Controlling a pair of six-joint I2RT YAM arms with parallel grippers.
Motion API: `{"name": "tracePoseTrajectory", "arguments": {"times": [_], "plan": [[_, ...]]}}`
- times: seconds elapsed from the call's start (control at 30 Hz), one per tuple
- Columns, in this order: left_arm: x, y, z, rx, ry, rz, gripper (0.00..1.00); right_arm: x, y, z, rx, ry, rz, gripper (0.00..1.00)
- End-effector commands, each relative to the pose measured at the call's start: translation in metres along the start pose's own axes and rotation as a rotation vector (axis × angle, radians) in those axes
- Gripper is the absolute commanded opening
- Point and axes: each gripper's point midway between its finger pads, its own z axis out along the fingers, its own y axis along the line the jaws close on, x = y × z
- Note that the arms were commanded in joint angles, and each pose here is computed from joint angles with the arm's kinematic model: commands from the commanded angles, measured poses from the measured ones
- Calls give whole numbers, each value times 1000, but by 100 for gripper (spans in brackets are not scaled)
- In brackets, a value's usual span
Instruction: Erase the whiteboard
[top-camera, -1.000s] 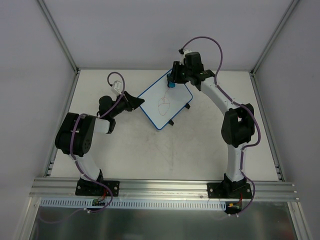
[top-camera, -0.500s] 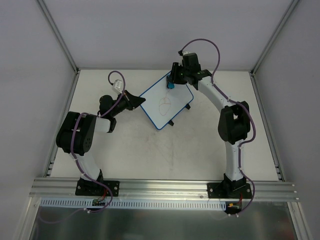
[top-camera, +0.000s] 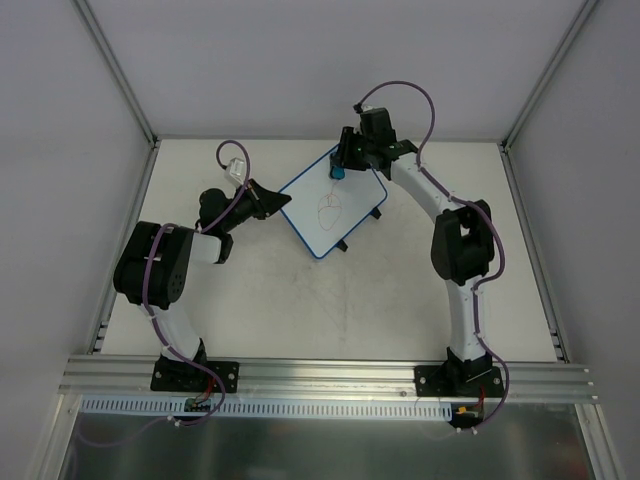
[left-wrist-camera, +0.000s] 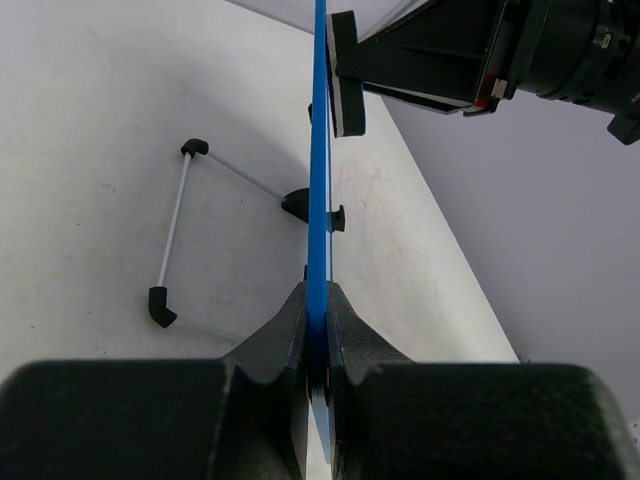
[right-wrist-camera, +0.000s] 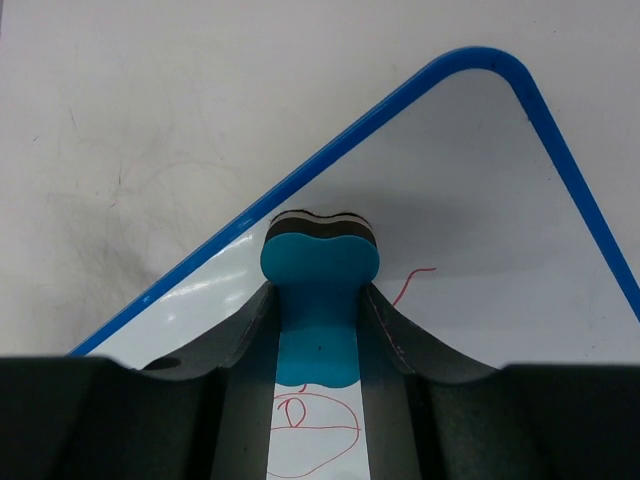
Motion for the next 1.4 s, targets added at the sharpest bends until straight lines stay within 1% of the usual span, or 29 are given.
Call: {"name": "tracePoseTrajectory", "arguments": {"times": [0.0,0.2,0.4,0.63,0.77,0.8,1.03,1.37], "plan": [[-2,4,6,6,-3,63,0,-12,14,-1,-3,-42,-22,0],[0,7,5,-10,-2,46,0,-7,13,2,42,-83,-39,0],[0,7,5,-9,-1,48,0,0,1,5,97,-80,-18,0],[1,7,4,-12,6,51,0,26,-29,6,183,-39,71,0],[1,7,3,-11,5,54,0,37,-46,9,199,-9,158,0],[1,6,3,-10,4,55,0,42,-48,10,179,13,190,0],[2,5,2,-6,7,57,0,55,-78,9,203,51,323,0],[2,5,2,-5,8,56,0,58,-87,3,209,61,343,0]]}}
